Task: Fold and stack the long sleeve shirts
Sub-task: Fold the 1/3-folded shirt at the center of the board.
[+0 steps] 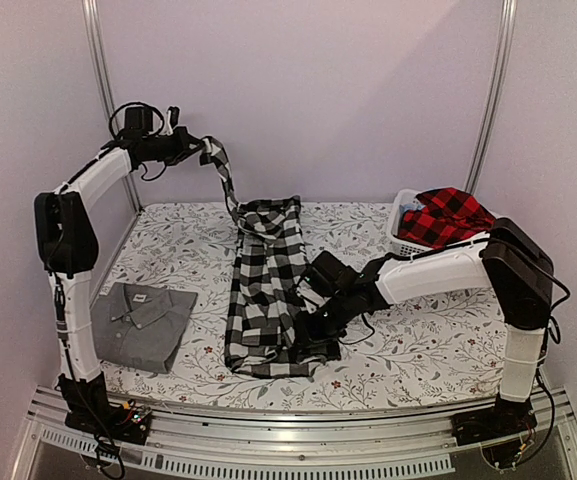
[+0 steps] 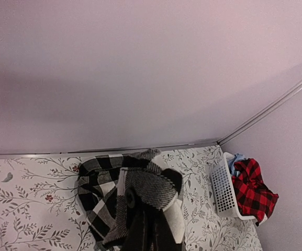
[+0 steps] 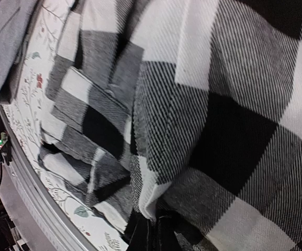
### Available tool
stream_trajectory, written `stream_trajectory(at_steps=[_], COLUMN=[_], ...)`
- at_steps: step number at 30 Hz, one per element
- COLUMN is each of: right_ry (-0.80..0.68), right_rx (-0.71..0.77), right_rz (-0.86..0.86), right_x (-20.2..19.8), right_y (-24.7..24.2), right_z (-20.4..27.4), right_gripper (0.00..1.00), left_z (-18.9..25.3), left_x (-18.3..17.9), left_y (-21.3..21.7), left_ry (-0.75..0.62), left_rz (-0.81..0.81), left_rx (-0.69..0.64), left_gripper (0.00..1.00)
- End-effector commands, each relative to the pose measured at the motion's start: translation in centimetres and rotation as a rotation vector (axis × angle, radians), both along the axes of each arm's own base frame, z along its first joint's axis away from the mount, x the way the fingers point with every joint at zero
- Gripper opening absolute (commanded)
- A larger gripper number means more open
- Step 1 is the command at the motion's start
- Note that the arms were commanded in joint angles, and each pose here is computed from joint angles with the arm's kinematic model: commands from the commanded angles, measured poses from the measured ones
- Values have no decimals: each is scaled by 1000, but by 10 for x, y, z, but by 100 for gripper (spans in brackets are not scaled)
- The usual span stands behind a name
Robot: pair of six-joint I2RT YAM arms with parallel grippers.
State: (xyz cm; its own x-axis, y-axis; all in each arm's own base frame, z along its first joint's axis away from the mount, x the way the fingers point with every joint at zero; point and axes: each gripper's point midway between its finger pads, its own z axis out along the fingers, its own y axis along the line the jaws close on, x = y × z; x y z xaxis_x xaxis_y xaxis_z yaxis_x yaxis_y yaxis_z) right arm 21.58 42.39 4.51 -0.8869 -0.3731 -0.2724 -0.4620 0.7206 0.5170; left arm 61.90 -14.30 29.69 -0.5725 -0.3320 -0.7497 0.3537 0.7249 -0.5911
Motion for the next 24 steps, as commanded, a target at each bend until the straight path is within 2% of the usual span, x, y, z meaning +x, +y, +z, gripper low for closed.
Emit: stream_trajectory(at_steps=[1,4,8,10,13,17,18,24], right_ry=[-53,-96,-110,-115,-133,-228,-254,-431], right_rx=[-3,-35,-53,-21,24,63,78,170], right_rz=[-57,-133,-230,-236,-223,-231,-236,-320], right_x=[-1,8,11,9,8,20,26,95], right_y=[-17,-33,-53,-54,-51,-50,-49,-51], right_z=[12,15,13,20,32,62,71,137], right_gripper=[0,0,0,5,15,45,49,56], left_z=[14,38,99,120,136,119,115,108], left_x=[-16,-28,-58,-73,-84,-83,-83,-83], left_y=[-50,-97,-168,-191,-201,-203,-204,-203], left_ry=[-39,-108,-283,-343,-395,-354,-343,-323], left_rz=[-109,-212,-374,-440,-499,-512,-521,-512], left_rx=[-29,-93,-159,-198,-276,-284,-286,-279], left_gripper=[0,0,0,0,0,0,0,0])
